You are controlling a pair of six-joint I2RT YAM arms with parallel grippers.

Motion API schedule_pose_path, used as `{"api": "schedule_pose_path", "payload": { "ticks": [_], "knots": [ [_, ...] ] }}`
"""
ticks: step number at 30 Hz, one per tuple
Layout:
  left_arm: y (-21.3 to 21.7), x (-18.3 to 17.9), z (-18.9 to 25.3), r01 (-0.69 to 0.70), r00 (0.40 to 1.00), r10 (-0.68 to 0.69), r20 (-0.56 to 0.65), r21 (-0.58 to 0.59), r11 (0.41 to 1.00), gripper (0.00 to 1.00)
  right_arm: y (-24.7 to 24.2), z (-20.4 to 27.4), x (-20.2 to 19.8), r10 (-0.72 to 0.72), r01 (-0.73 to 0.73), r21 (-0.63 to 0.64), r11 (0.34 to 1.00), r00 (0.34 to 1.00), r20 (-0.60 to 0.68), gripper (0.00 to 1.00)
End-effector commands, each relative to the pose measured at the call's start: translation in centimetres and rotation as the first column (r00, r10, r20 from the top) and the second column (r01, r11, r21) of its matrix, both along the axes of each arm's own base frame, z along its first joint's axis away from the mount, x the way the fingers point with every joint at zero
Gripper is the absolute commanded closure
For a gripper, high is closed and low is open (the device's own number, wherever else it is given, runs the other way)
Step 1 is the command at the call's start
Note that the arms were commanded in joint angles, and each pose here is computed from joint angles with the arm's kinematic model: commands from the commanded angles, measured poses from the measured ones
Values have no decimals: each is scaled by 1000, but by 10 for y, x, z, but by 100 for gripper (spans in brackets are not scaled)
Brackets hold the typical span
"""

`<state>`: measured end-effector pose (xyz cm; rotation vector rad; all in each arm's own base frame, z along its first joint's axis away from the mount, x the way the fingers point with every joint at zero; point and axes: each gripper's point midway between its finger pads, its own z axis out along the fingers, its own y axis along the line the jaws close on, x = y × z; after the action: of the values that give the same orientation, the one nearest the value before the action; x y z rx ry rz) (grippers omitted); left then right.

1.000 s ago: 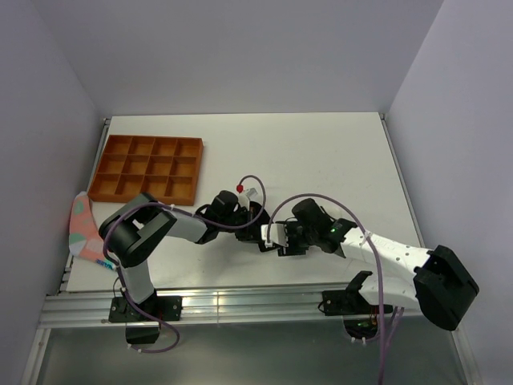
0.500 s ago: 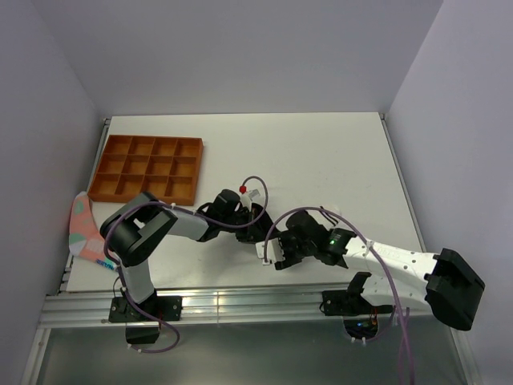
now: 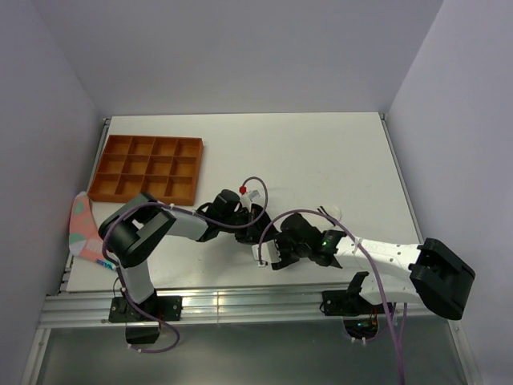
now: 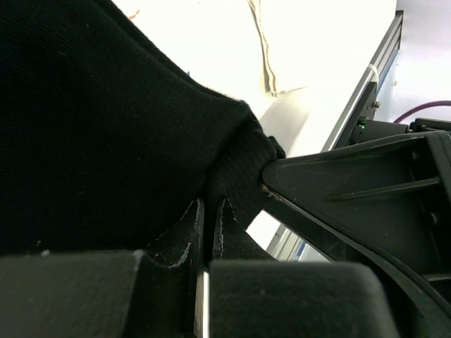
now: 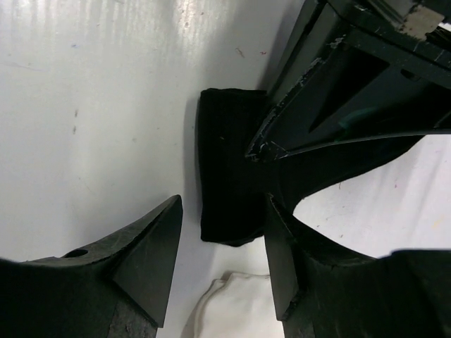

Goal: Roll the socks
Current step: Roll the sock at the center of the board.

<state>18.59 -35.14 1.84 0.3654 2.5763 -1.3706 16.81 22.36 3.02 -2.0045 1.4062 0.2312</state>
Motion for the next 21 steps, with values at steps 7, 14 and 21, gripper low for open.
{"api": "schedule_pose_path", "payload": {
  "ticks": [7, 14, 21],
  "knots": [
    [76, -67, -75, 79, 977, -6, -212, 341, 937, 100, 7, -4, 16, -22, 21, 7, 1000, 998, 66, 46],
    [74, -66, -71, 77, 979, -10, -202, 326, 942, 100, 10, -9, 15, -31, 32, -23, 999, 999, 18, 59],
    [53, -37, -53, -29, 992, 60, -112, 261, 965, 98, 5, -10, 6, -62, 56, -74, 996, 996, -71, 84]
  ]
}}
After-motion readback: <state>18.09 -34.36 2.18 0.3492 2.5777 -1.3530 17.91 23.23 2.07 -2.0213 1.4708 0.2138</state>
